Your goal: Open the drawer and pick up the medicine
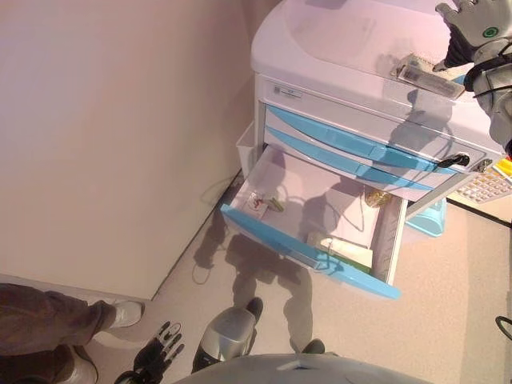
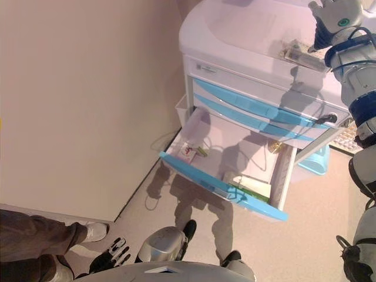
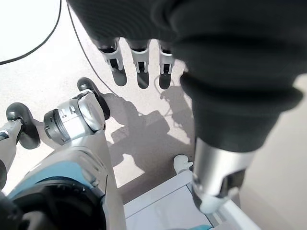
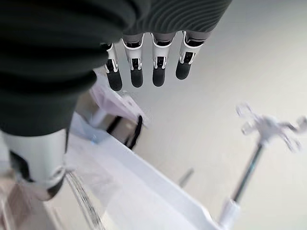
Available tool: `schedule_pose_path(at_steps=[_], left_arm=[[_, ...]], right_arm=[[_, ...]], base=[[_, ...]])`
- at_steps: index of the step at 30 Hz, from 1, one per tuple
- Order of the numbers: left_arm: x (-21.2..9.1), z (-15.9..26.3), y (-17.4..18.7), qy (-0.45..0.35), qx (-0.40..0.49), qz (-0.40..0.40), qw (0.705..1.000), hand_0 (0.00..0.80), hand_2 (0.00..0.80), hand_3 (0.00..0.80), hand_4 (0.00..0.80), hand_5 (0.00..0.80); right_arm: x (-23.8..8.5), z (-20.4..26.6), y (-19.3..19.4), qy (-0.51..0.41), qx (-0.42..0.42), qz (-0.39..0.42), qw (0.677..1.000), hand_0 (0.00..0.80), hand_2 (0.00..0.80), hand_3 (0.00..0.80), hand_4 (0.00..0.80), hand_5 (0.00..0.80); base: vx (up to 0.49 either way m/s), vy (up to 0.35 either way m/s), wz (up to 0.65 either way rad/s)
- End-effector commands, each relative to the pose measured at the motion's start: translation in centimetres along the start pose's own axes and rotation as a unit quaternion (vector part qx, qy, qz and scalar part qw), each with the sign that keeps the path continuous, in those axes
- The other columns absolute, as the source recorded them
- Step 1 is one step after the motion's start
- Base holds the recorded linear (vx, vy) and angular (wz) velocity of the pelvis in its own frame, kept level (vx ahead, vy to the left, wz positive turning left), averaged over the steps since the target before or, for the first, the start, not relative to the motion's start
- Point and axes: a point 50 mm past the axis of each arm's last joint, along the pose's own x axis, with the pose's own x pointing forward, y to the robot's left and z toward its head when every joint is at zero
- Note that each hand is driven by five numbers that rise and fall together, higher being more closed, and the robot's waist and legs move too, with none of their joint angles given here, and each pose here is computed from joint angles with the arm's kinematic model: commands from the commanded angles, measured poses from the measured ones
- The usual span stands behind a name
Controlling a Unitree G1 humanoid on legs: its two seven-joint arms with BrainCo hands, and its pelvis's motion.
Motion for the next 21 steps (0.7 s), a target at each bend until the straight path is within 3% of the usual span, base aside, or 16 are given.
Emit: schedule_pose_path(at_steps=[1, 8, 13, 17, 20, 21], left_arm=[[-1.3, 0.3, 1.5, 0.000, 0.029, 0.006, 1.000, 0.000, 0.000, 0.000, 0.000, 0.000], [-1.4, 0.2, 1.5, -0.004, 0.053, -0.009, 0.999, 0.000, 0.000, 0.000, 0.000, 0.000], [-1.3, 0.4, 1.1, -0.004, 0.100, -0.024, 0.995, 0.000, 0.000, 0.000, 0.000, 0.000], [-0.5, 1.2, 0.2, 0.025, 0.229, -0.025, 0.973, 0.000, 0.000, 0.000, 0.000, 0.000], [0.0, 2.2, -0.2, 0.037, 0.342, -0.009, 0.939, 0.000, 0.000, 0.000, 0.000, 0.000], [0.2, 3.2, -0.4, 0.034, 0.382, -0.008, 0.924, 0.000, 0.000, 0.000, 0.000, 0.000]], right_arm=[[1.4, -0.9, -5.0, -0.014, -0.031, -0.084, 0.996, 0.000, 0.000, 0.000, 0.000, 0.000], [-0.1, 4.3, -8.7, -0.149, 0.148, -0.159, 0.965, 0.000, 0.000, 0.000, 0.000, 0.000], [-5.3, 9.0, -11.4, -0.323, 0.234, -0.166, 0.902, 0.000, 0.000, 0.000, 0.000, 0.000], [-9.9, 10.9, -12.8, -0.442, 0.343, -0.049, 0.827, 0.000, 0.000, 0.000, 0.000, 0.000], [-12.4, 11.9, -12.1, -0.512, 0.412, 0.083, 0.750, 0.000, 0.000, 0.000, 0.000, 0.000], [-13.3, 12.5, -11.7, -0.553, 0.424, 0.146, 0.702, 0.000, 0.000, 0.000, 0.000, 0.000]], base=[[-0.036, -0.040, -0.05], [-0.059, -0.043, -0.12], [-0.096, -0.063, -0.24], [-0.101, -0.090, -0.32], [-0.107, -0.102, -0.49], [-0.109, -0.118, -0.58]])
